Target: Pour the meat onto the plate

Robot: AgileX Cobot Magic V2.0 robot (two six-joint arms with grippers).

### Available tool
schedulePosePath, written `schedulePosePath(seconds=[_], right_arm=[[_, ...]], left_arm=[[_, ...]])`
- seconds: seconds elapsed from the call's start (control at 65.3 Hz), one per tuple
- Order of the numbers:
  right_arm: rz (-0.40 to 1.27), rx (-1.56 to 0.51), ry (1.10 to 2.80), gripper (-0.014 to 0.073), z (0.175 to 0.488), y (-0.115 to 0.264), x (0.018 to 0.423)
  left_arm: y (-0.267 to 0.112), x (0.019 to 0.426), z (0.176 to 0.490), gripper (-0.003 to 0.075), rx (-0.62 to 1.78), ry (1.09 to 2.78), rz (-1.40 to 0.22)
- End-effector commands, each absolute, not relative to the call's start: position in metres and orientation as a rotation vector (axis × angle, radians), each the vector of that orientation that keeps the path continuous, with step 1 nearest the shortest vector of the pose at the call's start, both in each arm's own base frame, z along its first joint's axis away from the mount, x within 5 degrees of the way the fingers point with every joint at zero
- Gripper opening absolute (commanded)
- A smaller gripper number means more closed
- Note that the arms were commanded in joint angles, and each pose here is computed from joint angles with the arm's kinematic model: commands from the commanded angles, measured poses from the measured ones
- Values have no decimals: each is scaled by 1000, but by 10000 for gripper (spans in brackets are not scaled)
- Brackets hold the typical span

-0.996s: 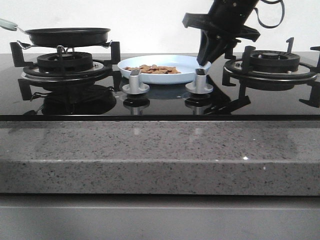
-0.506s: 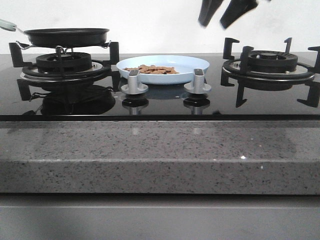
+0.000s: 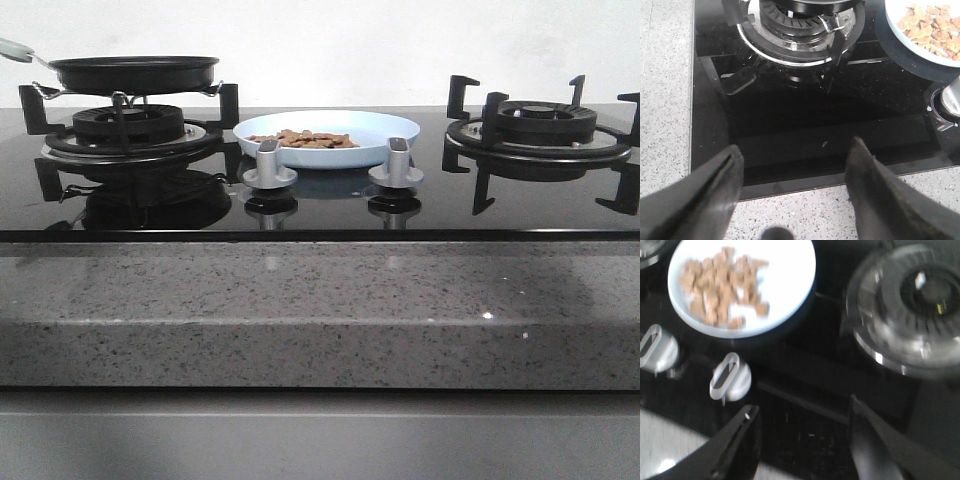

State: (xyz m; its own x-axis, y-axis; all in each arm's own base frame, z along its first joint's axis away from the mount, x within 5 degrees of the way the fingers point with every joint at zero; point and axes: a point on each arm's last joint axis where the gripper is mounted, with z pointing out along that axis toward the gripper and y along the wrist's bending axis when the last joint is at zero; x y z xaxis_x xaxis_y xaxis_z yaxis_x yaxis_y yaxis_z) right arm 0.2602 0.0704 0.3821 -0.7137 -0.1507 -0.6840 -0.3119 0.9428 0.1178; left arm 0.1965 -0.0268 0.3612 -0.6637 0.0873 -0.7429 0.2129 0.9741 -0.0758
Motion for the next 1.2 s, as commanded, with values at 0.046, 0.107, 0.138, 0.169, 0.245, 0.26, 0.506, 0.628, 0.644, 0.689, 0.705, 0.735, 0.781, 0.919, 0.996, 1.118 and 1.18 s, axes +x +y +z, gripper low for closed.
schedulePosePath(seconds=[0.046, 0.107, 0.138, 0.169, 0.245, 0.26, 0.506, 0.628, 0.644, 0.689, 0.705, 0.735, 0.781, 0.919, 0.996, 1.118, 1.18], right_arm=[[281, -310, 2264, 423, 392, 60, 218], [282, -310, 2270, 423, 385, 56, 199], [284, -308, 2276, 423, 382, 54, 192], [284, -310, 2279, 423, 379, 53, 185], [290, -305, 2281, 423, 373, 49, 165], [292, -303, 2278, 423, 372, 48, 161], [304, -294, 2248, 423, 357, 38, 110], [305, -299, 2236, 423, 350, 35, 93], [305, -300, 2235, 423, 350, 34, 91], [305, -301, 2228, 423, 348, 33, 85], [306, -302, 2228, 423, 346, 33, 83], [306, -303, 2228, 423, 345, 32, 81], [306, -304, 2227, 423, 343, 32, 78], [306, -308, 2226, 420, 343, 31, 73], [306, -308, 2226, 384, 343, 31, 73], [306, -308, 2226, 250, 343, 31, 73], [306, -308, 2226, 165, 343, 31, 73]], left_arm=[[-28, 198, 376, 437, 182, 2193, -207], [-28, 199, 377, 437, 181, 2187, -206], [-28, 199, 377, 437, 181, 2186, -206], [-28, 199, 377, 437, 181, 2186, -206], [-28, 199, 377, 437, 181, 2186, -206], [-28, 199, 377, 437, 181, 2186, -206], [-28, 199, 377, 437, 181, 2186, -206], [-28, 199, 377, 437, 181, 2186, -206], [-28, 199, 377, 437, 181, 2186, -206], [-28, 199, 377, 437, 181, 2186, -206], [-28, 199, 377, 437, 181, 2186, -206], [-28, 199, 377, 437, 181, 2186, -206], [-28, 199, 377, 437, 181, 2186, -206], [-28, 199, 377, 437, 181, 2186, -206], [-28, 199, 377, 426, 181, 2186, -206], [-28, 199, 377, 328, 181, 2186, -206], [-28, 199, 377, 255, 181, 2186, -206]])
